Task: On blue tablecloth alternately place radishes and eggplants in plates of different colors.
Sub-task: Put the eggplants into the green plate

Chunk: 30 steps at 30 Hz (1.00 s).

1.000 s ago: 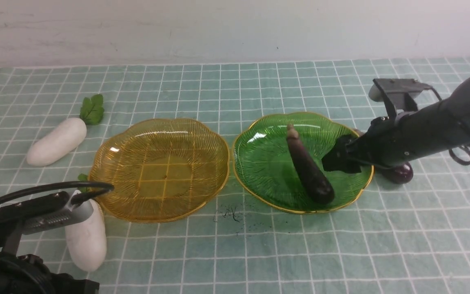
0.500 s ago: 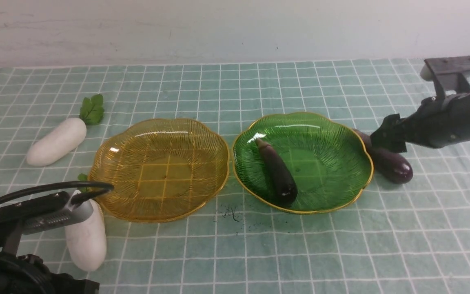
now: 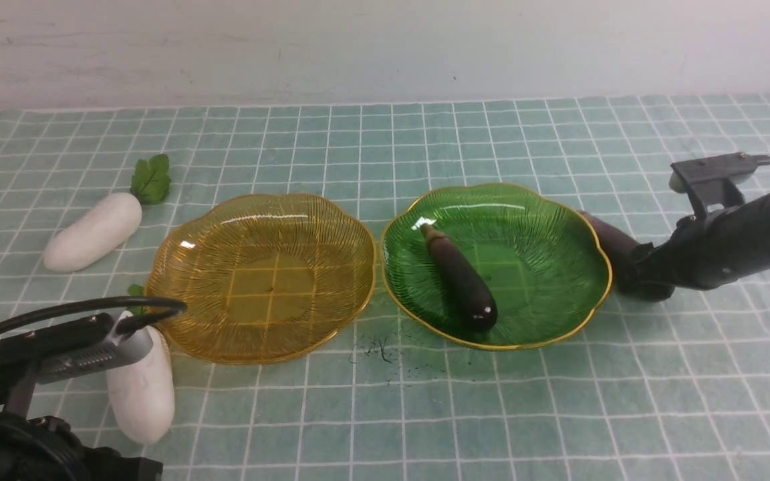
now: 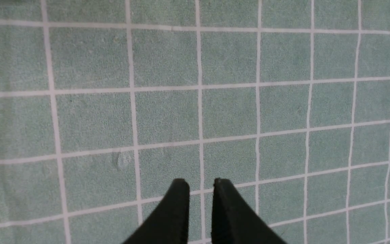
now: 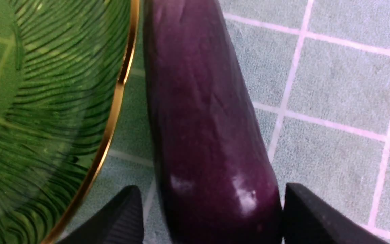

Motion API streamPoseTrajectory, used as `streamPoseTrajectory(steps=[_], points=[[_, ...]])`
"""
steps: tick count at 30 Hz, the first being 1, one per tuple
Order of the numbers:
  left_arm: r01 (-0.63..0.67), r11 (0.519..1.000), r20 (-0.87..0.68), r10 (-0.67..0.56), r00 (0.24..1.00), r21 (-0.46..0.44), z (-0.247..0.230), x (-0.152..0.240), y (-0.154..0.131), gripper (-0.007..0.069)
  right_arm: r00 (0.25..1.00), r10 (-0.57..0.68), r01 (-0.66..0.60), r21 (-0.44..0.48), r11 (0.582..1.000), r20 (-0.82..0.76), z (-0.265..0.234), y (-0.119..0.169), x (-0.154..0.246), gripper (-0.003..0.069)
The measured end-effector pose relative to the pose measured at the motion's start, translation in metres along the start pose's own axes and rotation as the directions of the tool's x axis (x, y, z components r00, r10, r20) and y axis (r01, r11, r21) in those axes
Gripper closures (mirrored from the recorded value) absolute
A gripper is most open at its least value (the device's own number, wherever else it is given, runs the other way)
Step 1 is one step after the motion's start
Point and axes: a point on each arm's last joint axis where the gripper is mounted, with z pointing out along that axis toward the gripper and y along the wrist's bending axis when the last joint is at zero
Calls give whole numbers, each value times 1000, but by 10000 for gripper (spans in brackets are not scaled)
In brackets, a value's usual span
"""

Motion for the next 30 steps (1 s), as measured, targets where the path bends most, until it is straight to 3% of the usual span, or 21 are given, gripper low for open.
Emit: streamPoseTrajectory(steps=[5, 12, 18, 22, 30], points=[[0, 1000, 0, 0, 1000, 0, 0, 0, 0, 538, 999, -36, 36, 14, 999, -7, 0, -1, 1, 274], [0, 1000, 0, 0, 1000, 0, 0, 0, 0, 538, 992, -128, 128, 36, 991, -10, -22, 0, -6, 274], [0, 1000, -1, 0, 1000, 0, 0, 0, 0, 538, 979, -71, 56, 86, 995, 190, -101, 11, -34, 274], [0, 1000, -1, 0, 1000, 0, 0, 0, 0, 538, 952, 62, -59, -21, 998, 300, -140, 32, -44, 274], [0, 1000, -1, 0, 1000, 0, 0, 0, 0, 538, 982, 94, -61, -197, 978, 166, -105, 77, -40, 274]])
